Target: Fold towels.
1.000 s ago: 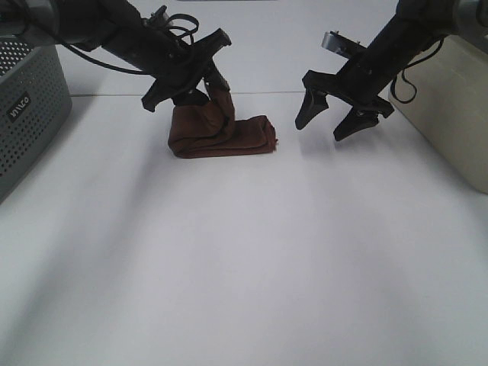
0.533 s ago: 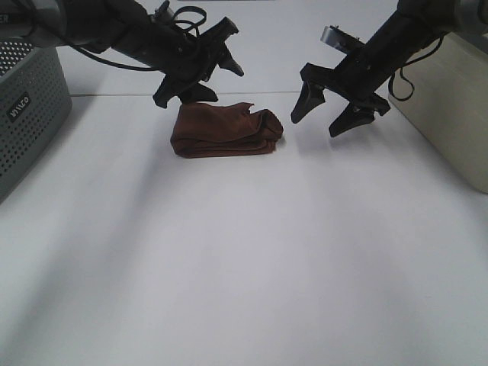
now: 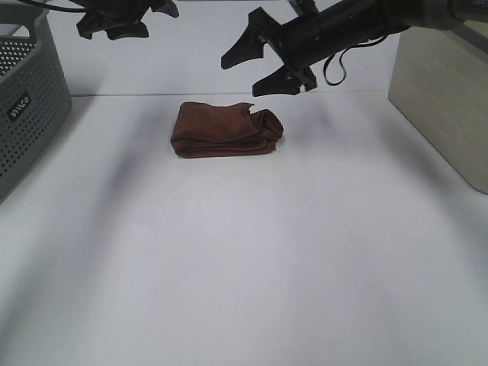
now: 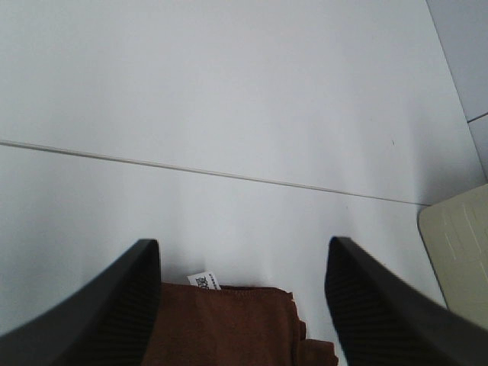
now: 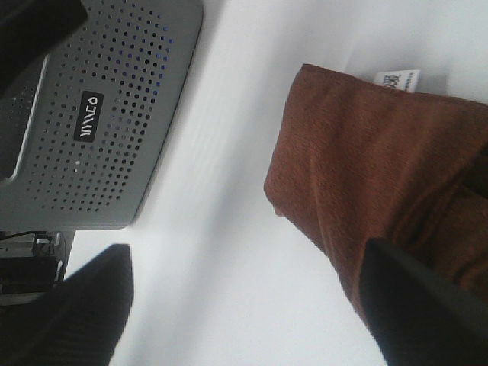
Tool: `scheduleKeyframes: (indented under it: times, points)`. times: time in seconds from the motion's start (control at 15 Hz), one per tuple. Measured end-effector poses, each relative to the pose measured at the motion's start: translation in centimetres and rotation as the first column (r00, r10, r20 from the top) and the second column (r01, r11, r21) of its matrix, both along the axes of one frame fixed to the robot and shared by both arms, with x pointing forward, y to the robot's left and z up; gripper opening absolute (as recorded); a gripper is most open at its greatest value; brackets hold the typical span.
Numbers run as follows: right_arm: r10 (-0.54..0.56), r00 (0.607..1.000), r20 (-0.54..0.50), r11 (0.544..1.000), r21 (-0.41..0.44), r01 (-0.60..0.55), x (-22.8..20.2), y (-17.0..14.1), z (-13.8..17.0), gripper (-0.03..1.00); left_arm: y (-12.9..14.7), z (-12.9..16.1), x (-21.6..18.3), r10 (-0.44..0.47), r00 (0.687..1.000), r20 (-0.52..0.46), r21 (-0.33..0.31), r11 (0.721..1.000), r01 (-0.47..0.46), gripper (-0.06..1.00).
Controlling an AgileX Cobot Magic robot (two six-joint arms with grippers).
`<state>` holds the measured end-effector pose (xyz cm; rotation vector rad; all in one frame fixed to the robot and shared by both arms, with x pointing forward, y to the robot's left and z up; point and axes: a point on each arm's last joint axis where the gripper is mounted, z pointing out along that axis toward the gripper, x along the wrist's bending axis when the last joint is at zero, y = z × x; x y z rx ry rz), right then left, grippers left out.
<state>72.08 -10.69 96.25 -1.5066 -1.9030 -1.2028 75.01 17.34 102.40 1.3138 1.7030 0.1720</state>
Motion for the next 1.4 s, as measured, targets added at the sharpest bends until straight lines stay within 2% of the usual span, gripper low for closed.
scheduleKeyframes:
  times: [0.27, 0.53, 0.8, 1.0, 1.2, 1.4]
  points:
    - [-0.012, 1.000, -0.028, 1.000, 0.018, 0.013, 0.1, 3.1, -3.3, 0.77, 0.2, 0.9, -0.2, -0.004, 1.000, 0.020, 0.020, 1.000, 0.004, 0.60]
    - [-0.069, 0.996, -0.059, 0.997, -0.023, 0.068, 1.3, 1.3, -6.5, 0.77, 0.2, 0.8, -0.3, -0.015, 1.000, 0.004, 0.024, 1.000, 0.015, 0.60]
    - [-0.064, 0.996, -0.054, 0.992, -0.111, 0.058, 1.4, 0.4, -7.2, 0.77, 0.2, 0.8, -0.4, -0.017, 1.000, 0.002, 0.028, 0.999, 0.017, 0.60]
    - [-0.057, 0.997, -0.057, 0.986, -0.160, 0.048, 1.4, -0.6, -6.5, 0.77, 0.2, 0.7, -0.4, -0.022, 1.000, -0.006, 0.031, 0.999, 0.023, 0.60]
    - [-0.046, 0.999, -0.012, 0.972, -0.232, 0.042, 1.4, -2.9, -3.4, 0.77, 0.2, 1.5, -1.1, -0.054, 0.998, -0.028, 0.052, 0.997, 0.055, 0.60]
    - [0.027, 0.999, -0.029, 0.952, -0.305, -0.035, 0.1, -3.7, -0.5, 0.77, 0.6, 3.5, -2.8, -0.122, 0.989, -0.080, 0.162, 0.978, 0.133, 0.61]
